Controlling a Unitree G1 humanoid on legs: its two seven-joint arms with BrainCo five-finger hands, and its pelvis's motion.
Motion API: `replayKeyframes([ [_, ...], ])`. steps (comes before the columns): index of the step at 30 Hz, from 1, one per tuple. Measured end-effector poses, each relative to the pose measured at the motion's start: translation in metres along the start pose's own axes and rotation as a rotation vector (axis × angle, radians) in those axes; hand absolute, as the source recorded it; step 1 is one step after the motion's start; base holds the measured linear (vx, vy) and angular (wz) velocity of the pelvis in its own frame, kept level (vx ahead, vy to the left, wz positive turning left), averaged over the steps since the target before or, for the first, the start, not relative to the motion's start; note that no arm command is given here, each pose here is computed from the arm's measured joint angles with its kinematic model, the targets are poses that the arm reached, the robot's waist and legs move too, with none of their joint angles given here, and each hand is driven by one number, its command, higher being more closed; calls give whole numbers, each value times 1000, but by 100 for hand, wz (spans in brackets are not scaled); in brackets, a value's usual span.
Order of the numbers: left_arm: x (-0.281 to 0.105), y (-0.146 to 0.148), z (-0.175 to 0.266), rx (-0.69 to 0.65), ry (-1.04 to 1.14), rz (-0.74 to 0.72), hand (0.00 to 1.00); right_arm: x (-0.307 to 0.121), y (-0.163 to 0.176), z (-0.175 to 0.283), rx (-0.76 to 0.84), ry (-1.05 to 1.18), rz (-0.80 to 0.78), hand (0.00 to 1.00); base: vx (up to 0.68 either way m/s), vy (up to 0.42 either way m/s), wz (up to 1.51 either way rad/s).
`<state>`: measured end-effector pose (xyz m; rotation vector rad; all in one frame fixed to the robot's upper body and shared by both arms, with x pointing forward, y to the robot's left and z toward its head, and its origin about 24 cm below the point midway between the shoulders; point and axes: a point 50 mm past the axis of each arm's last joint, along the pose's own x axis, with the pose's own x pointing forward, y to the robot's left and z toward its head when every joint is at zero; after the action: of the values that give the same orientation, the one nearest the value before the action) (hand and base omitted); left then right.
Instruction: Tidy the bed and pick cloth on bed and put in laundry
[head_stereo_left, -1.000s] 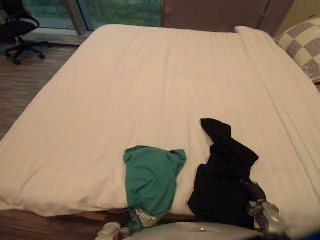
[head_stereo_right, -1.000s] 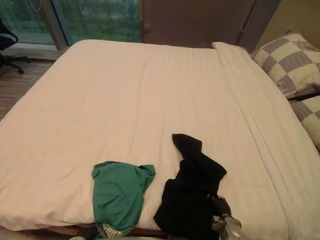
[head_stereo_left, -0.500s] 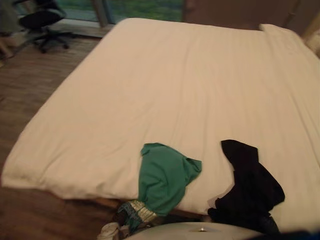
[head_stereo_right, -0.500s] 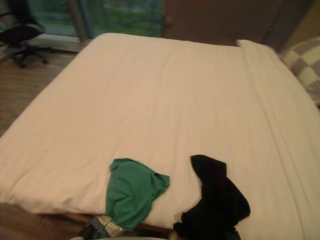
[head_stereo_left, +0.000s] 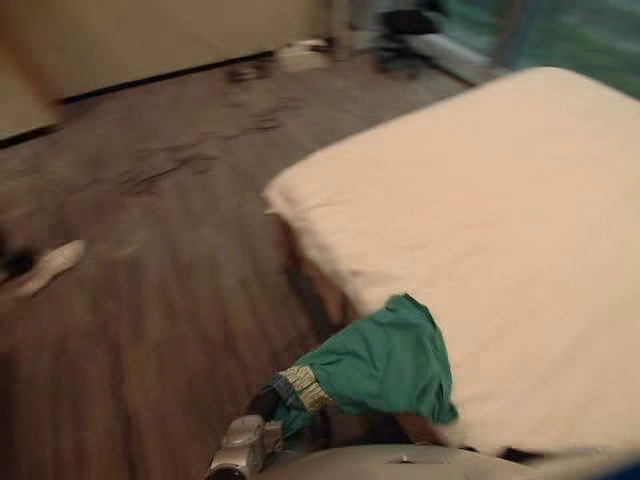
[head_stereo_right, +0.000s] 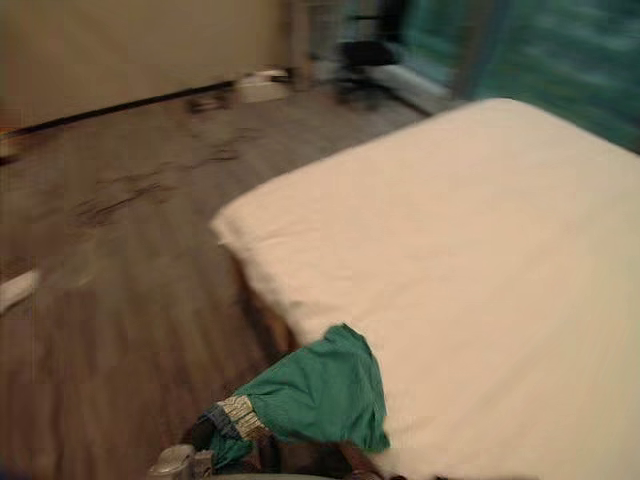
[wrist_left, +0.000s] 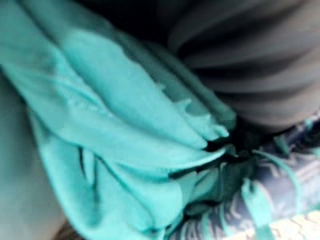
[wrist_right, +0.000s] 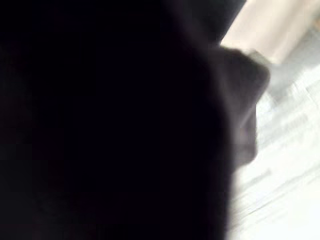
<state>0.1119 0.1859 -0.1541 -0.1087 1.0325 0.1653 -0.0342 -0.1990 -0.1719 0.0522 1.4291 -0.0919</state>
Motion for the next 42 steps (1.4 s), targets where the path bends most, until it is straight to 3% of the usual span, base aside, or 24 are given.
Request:
replayKeyframes([
  [3, -3, 10, -8, -38, 16, 33, 100, -1, 1, -6, 113, 12, 3, 100, 148, 57, 171],
  [12, -3, 9, -16, 11, 63, -38, 100, -4, -7, -16, 234, 27, -65, 100, 201, 34, 148],
  [24, 1, 5, -9, 124, 74, -71, 100, 6, -1, 46, 395, -167, -53, 100, 105, -28, 91],
  [31, 0, -5, -13, 122, 72, -120, 100, 7, -3, 56, 425, -154, -46, 100, 110, -115, 1],
  [34, 0, -3, -13, 130, 75, -129, 100, 8, -1, 58, 408, -144, -36, 100, 59, -92, -5],
  [35, 1, -4, -11, 174, 67, -142, 100, 9, 0, 64, 308, -138, -20, 100, 0, 0, 0],
  [42, 1, -4, -11, 168, 68, -141, 100, 9, 0, 65, 309, -141, -20, 100, -1, 0, -6],
])
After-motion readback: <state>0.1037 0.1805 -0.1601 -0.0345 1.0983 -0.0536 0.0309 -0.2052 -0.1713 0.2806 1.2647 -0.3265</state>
